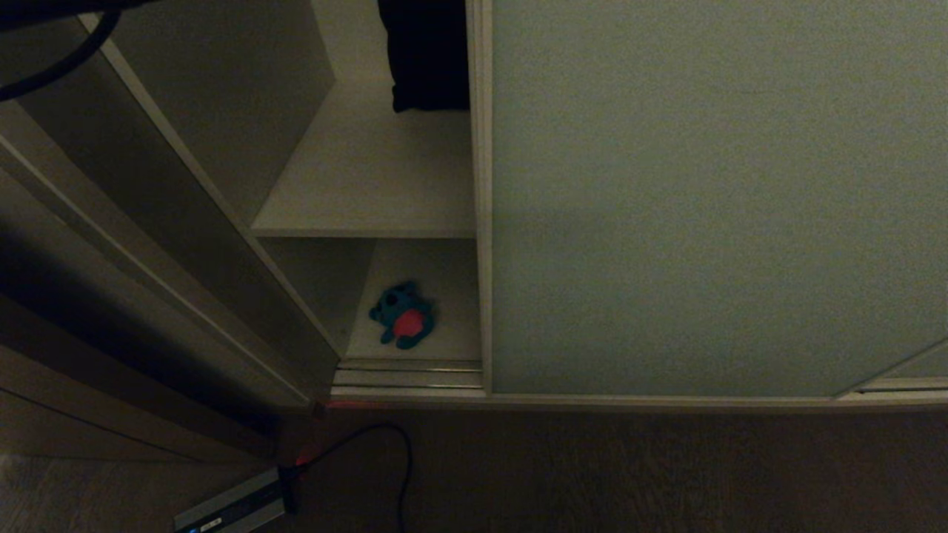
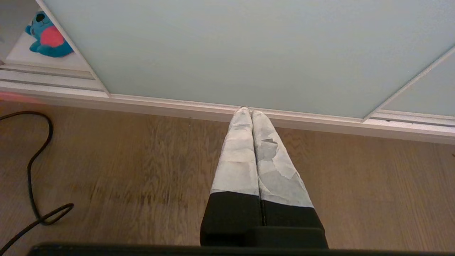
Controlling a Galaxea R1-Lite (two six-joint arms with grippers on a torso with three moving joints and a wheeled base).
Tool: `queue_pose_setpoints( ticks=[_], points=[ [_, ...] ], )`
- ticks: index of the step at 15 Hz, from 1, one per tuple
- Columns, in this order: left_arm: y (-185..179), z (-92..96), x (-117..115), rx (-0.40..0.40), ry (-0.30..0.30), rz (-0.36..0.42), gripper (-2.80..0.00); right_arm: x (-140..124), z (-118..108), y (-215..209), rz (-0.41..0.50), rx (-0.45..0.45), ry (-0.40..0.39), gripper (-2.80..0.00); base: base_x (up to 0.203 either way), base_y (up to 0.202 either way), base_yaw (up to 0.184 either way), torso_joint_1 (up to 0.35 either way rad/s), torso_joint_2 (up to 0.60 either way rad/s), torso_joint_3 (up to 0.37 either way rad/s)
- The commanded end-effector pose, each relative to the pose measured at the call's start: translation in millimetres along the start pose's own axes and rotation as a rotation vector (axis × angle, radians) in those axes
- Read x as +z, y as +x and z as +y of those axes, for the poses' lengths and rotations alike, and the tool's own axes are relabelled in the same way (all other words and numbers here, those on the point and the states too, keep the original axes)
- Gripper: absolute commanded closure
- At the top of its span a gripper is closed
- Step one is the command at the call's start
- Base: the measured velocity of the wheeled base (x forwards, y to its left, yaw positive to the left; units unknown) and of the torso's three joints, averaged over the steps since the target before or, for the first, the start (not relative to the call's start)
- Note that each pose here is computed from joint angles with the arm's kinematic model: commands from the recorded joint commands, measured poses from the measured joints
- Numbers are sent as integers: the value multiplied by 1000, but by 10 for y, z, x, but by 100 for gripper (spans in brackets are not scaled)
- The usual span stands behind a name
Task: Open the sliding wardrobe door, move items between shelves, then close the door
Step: Open the door
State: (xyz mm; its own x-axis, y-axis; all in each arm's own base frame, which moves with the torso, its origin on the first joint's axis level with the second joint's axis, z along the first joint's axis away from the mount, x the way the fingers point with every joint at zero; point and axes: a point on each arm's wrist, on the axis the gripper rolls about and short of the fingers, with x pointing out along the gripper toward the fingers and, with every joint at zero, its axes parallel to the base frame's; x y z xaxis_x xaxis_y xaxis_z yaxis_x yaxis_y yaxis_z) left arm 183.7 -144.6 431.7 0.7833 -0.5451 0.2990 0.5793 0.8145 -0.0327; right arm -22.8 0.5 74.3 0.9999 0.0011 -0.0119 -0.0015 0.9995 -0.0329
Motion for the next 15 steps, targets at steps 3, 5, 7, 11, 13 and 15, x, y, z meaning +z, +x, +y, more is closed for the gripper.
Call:
queue_pose_setpoints(
  ticks=[3,5,7,11,13,15],
  points=[
    [117,-103,-121,-50,-1,32,0,-8,0,3,5,1,-1,0,0,0,0,0,0,0],
    [150,-164,-138,-82,-6,36,0,-11,0,4,6,1,-1,0,0,0,0,0,0,0],
    [213,-228,-159,-103,-10,36,0,-10,0,4,5,1,-1,0,0,0,0,0,0,0],
    [339,-356,-234,-140,-21,46,0,-8,0,3,5,1,-1,0,0,0,0,0,0,0],
    [392,-412,-270,-156,-25,52,0,-10,0,4,5,1,-1,0,0,0,0,0,0,0],
    [458,-533,-290,-190,-35,48,0,-8,0,3,5,1,-1,0,0,0,0,0,0,0]
  ],
)
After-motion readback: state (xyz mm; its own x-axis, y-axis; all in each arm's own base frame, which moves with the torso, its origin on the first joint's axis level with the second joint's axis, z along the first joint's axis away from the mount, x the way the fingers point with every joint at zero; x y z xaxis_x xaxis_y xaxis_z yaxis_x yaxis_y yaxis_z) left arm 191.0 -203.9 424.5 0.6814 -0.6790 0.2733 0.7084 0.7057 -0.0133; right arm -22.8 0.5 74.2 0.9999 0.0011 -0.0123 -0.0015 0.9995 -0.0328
